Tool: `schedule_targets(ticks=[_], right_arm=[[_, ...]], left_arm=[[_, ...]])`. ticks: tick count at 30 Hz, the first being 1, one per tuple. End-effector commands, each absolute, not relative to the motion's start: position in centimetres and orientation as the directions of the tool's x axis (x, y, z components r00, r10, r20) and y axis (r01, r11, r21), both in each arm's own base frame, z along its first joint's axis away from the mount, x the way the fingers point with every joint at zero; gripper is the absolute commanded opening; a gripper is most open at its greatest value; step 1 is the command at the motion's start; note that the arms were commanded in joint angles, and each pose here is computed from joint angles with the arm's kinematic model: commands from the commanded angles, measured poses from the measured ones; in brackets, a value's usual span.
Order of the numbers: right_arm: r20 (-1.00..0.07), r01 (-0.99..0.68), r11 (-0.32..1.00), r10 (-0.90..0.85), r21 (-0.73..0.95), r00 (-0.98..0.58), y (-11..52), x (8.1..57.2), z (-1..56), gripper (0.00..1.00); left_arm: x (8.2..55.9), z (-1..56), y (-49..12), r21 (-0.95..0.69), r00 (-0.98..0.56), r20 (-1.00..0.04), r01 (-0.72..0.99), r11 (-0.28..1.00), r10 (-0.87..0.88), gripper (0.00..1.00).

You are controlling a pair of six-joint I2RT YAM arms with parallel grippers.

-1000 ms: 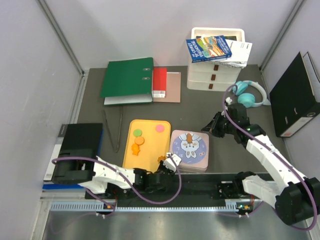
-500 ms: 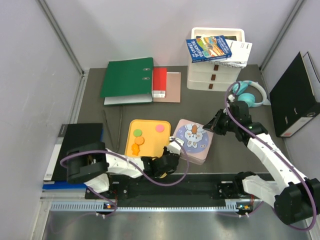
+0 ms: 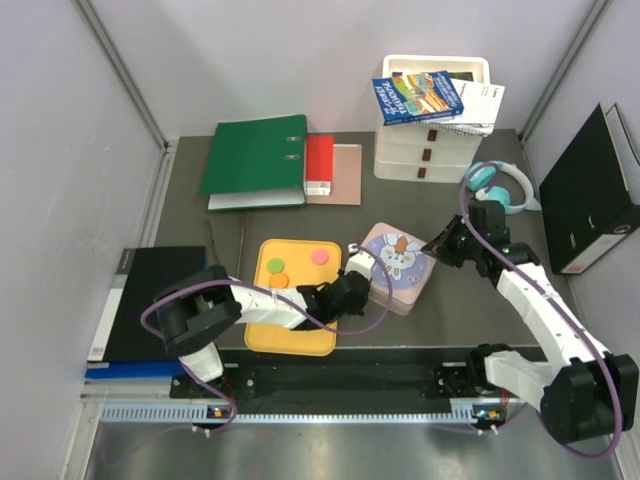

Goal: Pack the cookies

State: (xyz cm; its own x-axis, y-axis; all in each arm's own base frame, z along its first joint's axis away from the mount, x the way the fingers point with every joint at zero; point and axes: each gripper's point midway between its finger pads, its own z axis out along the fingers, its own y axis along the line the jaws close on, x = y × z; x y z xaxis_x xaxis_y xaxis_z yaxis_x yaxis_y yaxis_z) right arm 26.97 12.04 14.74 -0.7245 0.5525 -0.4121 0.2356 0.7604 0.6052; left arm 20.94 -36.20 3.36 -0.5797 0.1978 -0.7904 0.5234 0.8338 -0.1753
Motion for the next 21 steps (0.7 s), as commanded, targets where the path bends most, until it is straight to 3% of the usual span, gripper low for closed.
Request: schedule_targets(ticks=[1, 11, 21], right_arm=[[-0.411, 0.388, 0.694, 0.691, 0.606, -0.595, 8.5, 31.1, 14.4, 0.00], [-0.301, 0.545, 0.573, 0.806, 0.611, -0.510, 5.1, 36.6, 10.6, 0.00], [-0.215, 0.597, 0.576, 0.796, 0.559, -0.566, 5.7, 36.7, 5.9, 0.00]], left_arm=[[20.9, 4.5, -37.6, -0.225, -0.602, -0.779, 0.533, 0.816, 0.178, 0.00], [20.3, 4.6, -36.6, -0.221, -0.616, -0.765, 0.523, 0.824, 0.186, 0.00], [20.1, 3.8, -36.0, -0.227, -0.639, -0.749, 0.499, 0.836, 0.178, 0.00]])
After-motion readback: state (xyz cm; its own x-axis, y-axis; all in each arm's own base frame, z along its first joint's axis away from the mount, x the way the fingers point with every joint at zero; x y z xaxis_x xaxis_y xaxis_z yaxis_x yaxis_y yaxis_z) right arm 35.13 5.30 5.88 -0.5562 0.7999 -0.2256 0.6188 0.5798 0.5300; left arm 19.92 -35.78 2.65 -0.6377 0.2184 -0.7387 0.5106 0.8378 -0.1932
